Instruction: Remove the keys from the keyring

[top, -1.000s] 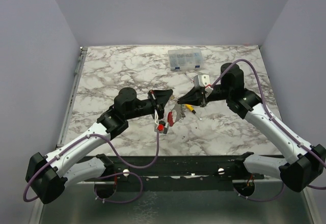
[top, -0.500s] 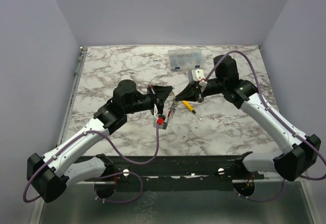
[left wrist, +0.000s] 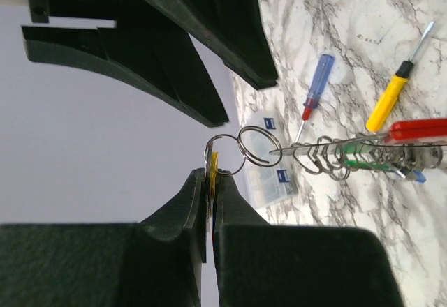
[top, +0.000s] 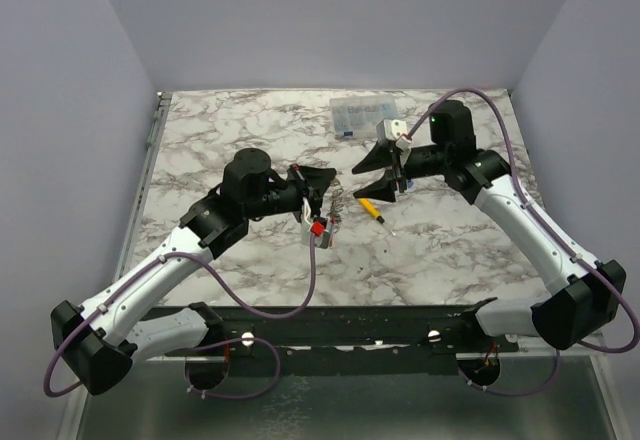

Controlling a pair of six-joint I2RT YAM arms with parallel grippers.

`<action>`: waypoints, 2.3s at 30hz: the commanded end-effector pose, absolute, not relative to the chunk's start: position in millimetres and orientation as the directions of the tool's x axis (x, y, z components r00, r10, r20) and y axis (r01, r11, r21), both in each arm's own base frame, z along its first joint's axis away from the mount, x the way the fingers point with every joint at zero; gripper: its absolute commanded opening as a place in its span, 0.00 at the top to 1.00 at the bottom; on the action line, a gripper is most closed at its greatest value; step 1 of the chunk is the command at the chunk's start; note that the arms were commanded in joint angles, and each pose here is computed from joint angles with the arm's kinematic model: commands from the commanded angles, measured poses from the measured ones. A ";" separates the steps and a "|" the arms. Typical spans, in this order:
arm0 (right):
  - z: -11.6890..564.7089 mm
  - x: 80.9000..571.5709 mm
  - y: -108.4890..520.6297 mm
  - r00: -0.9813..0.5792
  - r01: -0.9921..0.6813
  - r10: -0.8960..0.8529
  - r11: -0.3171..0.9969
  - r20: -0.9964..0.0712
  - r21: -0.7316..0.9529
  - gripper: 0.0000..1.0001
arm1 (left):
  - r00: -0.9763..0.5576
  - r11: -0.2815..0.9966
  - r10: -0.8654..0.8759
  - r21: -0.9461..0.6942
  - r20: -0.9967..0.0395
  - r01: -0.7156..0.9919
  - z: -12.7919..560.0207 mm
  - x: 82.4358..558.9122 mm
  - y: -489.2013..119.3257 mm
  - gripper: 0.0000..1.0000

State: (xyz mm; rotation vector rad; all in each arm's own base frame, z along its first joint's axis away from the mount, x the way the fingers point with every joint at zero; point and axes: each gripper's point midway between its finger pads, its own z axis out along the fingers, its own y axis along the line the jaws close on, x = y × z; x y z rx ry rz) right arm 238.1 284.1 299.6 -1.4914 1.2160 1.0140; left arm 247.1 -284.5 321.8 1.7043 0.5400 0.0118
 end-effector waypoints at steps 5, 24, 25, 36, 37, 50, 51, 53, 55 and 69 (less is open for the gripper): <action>326.0 260.8 262.6 0.050 -0.995 -0.186 0.070 -0.981 -0.064 0.39 | 0.804 -0.094 0.448 0.874 -0.391 0.477 312.2 253.1 -275.2 1.00; 332.1 274.8 248.9 -0.138 -0.961 -0.152 0.259 -0.979 0.095 0.57 | 0.469 0.072 0.586 0.619 -0.661 0.782 313.1 269.6 -278.9 1.00; 331.9 274.9 248.9 -0.140 -0.960 -0.148 0.262 -0.979 0.098 0.58 | 0.449 0.081 0.591 0.604 -0.670 0.793 312.1 269.7 -280.1 1.00; 319.1 275.9 253.8 -0.234 -0.941 -0.099 0.272 -0.967 0.200 0.62 | 0.192 0.268 0.609 0.428 -0.769 0.863 314.1 282.4 -293.1 1.00; 316.8 275.1 254.2 -0.240 -0.941 -0.100 0.270 -0.966 0.205 0.62 | 0.177 0.280 0.608 0.417 -0.774 0.865 314.6 283.6 -293.6 1.00; 313.2 276.9 268.5 -0.253 -0.939 -0.072 0.258 -0.965 0.227 0.57 | 0.125 0.311 0.591 0.368 -0.797 0.876 314.8 285.8 -305.4 1.00; 314.1 277.3 270.4 -0.248 -0.941 -0.071 0.254 -0.966 0.223 0.57 | 0.122 0.314 0.590 0.366 -0.798 0.876 314.9 286.5 -306.0 1.00; 313.9 277.5 273.8 -0.245 -0.944 -0.072 0.246 -0.967 0.220 0.57 | 0.118 0.318 0.586 0.361 -0.802 0.877 316.1 287.0 -307.2 1.00; 311.4 277.4 276.6 -0.249 -0.945 -0.078 0.238 -0.965 0.225 0.57 | 0.115 0.324 0.582 0.359 -0.805 0.875 318.0 288.1 -307.6 1.00; 301.1 281.4 286.8 -0.256 -0.944 -0.073 0.234 -0.964 0.233 0.55 | 0.121 0.315 0.570 0.352 -0.813 0.881 320.6 285.8 -311.8 1.00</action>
